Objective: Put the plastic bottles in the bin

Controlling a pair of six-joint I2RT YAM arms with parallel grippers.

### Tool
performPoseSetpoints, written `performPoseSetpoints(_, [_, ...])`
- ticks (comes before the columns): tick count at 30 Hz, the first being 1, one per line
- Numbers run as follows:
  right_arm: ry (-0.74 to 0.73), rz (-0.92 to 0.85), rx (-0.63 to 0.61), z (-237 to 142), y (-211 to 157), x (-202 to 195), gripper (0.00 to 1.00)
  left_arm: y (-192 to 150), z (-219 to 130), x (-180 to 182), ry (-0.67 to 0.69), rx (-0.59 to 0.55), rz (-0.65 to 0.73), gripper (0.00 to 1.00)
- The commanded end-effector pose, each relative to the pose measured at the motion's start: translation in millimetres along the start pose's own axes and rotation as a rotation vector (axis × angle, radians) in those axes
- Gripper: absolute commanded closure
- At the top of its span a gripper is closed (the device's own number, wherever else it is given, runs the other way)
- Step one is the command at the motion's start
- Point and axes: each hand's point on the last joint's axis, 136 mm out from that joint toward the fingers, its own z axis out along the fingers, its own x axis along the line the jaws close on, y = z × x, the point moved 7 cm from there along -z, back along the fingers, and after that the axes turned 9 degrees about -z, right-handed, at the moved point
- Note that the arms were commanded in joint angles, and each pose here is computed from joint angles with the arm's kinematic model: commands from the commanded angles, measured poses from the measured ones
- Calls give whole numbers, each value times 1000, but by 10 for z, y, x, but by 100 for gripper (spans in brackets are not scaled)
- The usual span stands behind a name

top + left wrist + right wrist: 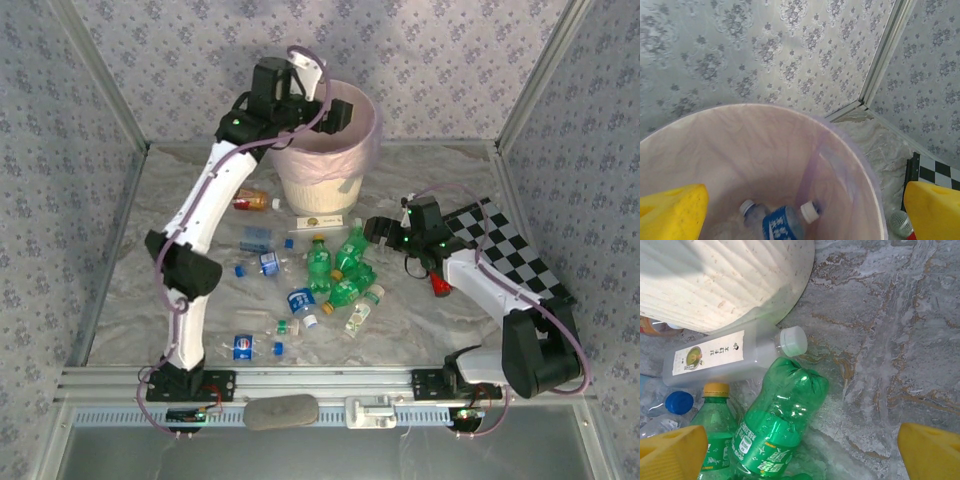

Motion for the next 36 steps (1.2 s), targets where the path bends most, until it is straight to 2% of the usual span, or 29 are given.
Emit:
performPoseSetpoints(1, [-14,15,-2,13,57,22,1,-55,-169,134,92,-20,24,0])
performPoseSetpoints(7, [-6,19,22,89,43,27,1,-382,-549,591,225,-41,-173,0])
performPoseSetpoints(13, [1,24,41,148,19,42,1,-656,-998,1177,380,-129,-427,0])
performPoseSetpoints(18, [5,27,53,175,-3,61,1,-910,-1129,1527,548,-136,-564,0])
performPoseSetpoints(24, [1,27,60,180,-17,66,1,-1280,-1028,1856,782,-133,-761,0])
performPoseSetpoints(30, [-9,19,65,168,-25,61,1,-1589,-697,2077,913,-68,-1024,0])
performPoseSetpoints(36, [-29,7,64,139,-58,29,1,-1832,-354,2231,965,-30,-1204,0])
